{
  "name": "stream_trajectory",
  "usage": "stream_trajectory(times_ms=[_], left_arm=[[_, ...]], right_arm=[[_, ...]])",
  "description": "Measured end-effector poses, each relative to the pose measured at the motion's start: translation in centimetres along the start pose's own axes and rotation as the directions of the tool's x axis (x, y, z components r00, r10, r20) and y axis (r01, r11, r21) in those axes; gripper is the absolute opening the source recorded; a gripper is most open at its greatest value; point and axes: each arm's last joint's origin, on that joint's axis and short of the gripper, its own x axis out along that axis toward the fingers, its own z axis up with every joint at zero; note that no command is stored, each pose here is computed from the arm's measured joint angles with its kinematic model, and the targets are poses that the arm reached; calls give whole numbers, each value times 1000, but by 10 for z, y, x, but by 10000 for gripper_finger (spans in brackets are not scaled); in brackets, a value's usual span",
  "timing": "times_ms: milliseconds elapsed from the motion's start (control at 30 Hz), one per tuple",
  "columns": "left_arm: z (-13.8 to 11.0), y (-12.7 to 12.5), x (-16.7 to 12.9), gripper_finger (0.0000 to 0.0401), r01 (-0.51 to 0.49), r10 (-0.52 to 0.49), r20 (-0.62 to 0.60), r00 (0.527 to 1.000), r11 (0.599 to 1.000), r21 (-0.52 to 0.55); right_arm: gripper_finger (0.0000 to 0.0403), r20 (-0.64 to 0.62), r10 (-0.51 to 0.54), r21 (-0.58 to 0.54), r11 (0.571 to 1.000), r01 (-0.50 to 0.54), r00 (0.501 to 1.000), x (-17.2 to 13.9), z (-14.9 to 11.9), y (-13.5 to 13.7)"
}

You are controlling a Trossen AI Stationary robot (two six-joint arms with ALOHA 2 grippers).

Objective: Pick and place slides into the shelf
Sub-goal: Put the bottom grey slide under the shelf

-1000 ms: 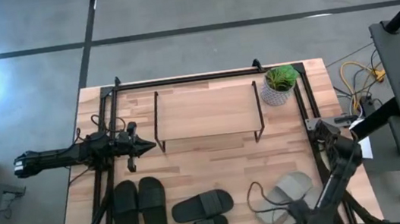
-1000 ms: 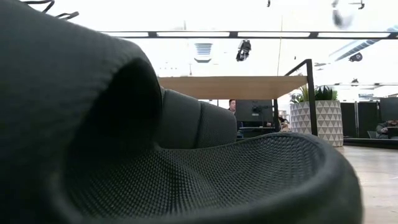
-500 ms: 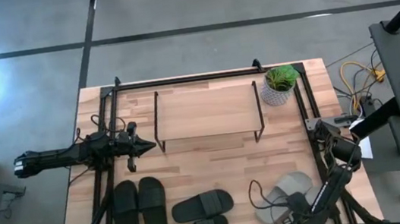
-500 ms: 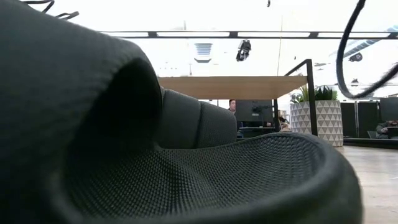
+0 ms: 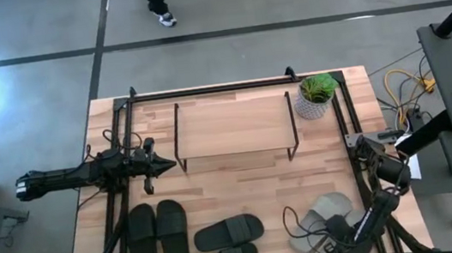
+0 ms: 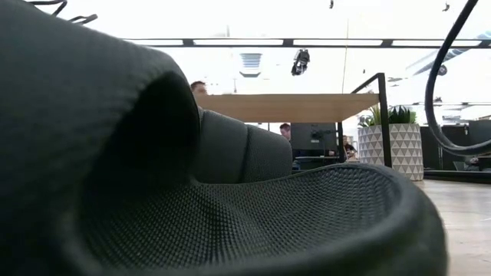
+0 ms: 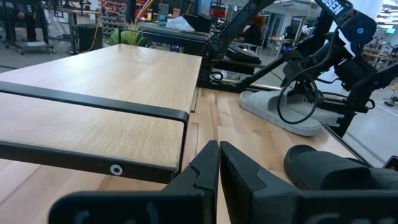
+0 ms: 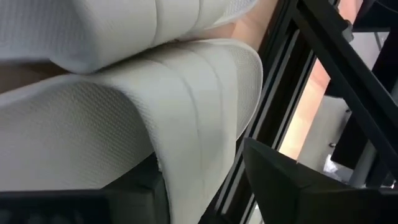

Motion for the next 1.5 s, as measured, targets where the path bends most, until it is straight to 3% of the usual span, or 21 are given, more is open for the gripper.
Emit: stream_trajectory(times_ms=[300, 400, 533, 633, 767, 933, 1000, 1067, 1133, 1333, 1500], left_arm=[[0, 0, 0, 0, 0, 0, 0, 1000, 1000, 0], [0, 0, 0, 0, 0, 0, 0, 1000, 1000, 0], [0, 0, 0, 0, 0, 0, -1, 1000, 1000, 0], [0, 0, 0, 0, 0, 0, -1, 1000, 1000, 0], [0, 0, 0, 0, 0, 0, 0, 1000, 1000, 0], [0, 0, 0, 0, 0, 0, 0, 1000, 1000, 0], [0, 0, 0, 0, 0, 0, 0, 1000, 1000, 0], [0, 0, 0, 0, 0, 0, 0, 1000, 1000, 0], [0, 0, 0, 0, 0, 0, 0, 1000, 1000, 0], [0, 0, 0, 0, 0, 0, 0, 1000, 1000, 0], [0, 0, 0, 0, 0, 0, 0, 1000, 1000, 0]], right_arm=[[19, 20, 0, -33, 999, 0, 1000, 5, -11, -5], [14, 40, 29, -43, 999, -27, 999, 1, -13, -6], [13, 128, 174, -83, 983, -164, 976, -21, -18, -6], [12, 245, 355, -166, 932, -322, 902, -46, -26, -10], [12, 365, 581, -310, 813, -493, 728, -86, -32, -21], [13, 388, 671, -432, 738, -519, 631, -119, -22, -27], [13, 443, 701, -469, 713, -522, 559, -130, -15, -28], [13, 509, 713, -512, 701, -496, 482, -142, -3, -31], [13, 554, 697, -561, 716, -415, 455, -149, 15, -32], [13, 625, 566, -613, 783, -111, 538, -145, 83, -20], [13, 655, 441, -611, 787, 87, 614, -132, 138, -18]])
